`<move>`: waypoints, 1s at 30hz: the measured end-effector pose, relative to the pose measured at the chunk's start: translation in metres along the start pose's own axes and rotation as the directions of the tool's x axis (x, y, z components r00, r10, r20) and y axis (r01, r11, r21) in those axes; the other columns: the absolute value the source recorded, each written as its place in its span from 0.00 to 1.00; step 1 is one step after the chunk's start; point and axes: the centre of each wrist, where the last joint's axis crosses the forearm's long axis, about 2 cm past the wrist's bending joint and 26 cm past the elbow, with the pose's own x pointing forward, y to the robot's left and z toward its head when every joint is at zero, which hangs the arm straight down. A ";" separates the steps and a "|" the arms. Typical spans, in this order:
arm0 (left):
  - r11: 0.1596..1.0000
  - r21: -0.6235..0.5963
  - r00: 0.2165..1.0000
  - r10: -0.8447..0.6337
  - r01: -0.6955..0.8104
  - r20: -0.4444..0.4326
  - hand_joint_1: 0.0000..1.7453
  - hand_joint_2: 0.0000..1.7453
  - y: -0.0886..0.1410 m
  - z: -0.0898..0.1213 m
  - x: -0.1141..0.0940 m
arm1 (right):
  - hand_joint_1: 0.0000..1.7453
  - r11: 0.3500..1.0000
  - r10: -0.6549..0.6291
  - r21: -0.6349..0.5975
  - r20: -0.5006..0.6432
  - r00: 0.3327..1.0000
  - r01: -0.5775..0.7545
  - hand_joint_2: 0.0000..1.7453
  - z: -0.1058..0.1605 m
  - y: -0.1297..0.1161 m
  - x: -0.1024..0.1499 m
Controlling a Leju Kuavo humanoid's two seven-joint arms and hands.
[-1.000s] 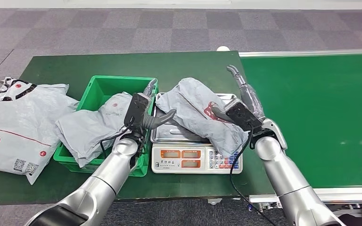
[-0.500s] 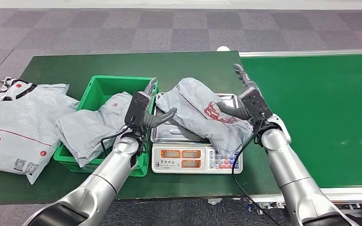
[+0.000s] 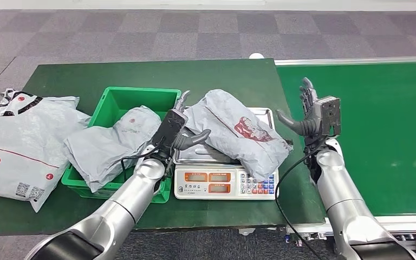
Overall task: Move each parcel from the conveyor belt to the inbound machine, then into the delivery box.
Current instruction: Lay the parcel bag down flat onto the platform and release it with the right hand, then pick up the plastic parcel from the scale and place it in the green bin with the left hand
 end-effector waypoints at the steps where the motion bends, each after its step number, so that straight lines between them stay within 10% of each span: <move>1: 1.000 -0.003 1.000 -0.003 0.003 0.001 0.00 1.00 0.000 0.000 0.000 | 0.00 1.000 -0.007 -0.010 -0.009 1.000 0.007 1.00 0.001 -0.002 -0.002; 14: 0.951 -0.203 0.972 -0.236 0.234 0.015 0.00 1.00 -0.006 -0.010 0.009 | 0.00 0.997 -0.001 -0.080 -0.028 1.000 -0.001 1.00 0.007 -0.014 -0.010; 30: 0.567 -0.491 0.732 -0.631 0.661 0.257 0.00 1.00 -0.027 -0.013 0.015 | 0.00 0.998 -0.018 -0.064 -0.011 1.000 0.017 1.00 0.000 -0.019 -0.004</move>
